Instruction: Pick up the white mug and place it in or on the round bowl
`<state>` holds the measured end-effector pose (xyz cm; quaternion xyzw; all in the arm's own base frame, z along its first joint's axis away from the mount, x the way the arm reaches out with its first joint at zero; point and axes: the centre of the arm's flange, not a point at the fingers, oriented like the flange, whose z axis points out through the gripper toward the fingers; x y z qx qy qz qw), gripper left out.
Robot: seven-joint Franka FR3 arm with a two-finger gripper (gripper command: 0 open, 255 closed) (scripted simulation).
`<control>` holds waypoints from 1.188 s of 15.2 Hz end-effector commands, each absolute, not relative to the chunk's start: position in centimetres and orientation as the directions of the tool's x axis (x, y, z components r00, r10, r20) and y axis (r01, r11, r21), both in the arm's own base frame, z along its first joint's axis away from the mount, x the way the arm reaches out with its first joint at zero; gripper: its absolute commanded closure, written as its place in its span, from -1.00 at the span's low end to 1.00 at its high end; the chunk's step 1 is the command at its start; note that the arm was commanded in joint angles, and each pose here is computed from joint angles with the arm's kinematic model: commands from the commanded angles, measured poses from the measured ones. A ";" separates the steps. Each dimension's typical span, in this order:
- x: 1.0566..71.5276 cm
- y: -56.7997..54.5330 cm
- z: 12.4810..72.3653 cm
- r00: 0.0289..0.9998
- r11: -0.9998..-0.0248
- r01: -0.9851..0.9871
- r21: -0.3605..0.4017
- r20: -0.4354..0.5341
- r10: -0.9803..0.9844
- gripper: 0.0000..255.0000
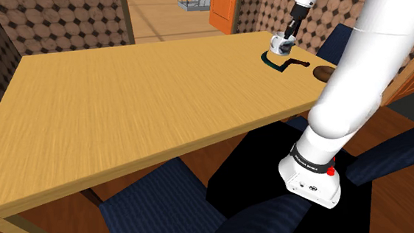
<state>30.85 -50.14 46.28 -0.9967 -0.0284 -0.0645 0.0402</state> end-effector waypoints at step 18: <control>10.4 -64.7 46.6 0.990 -0.995 0.063 -0.077 0.131 0.053 1.00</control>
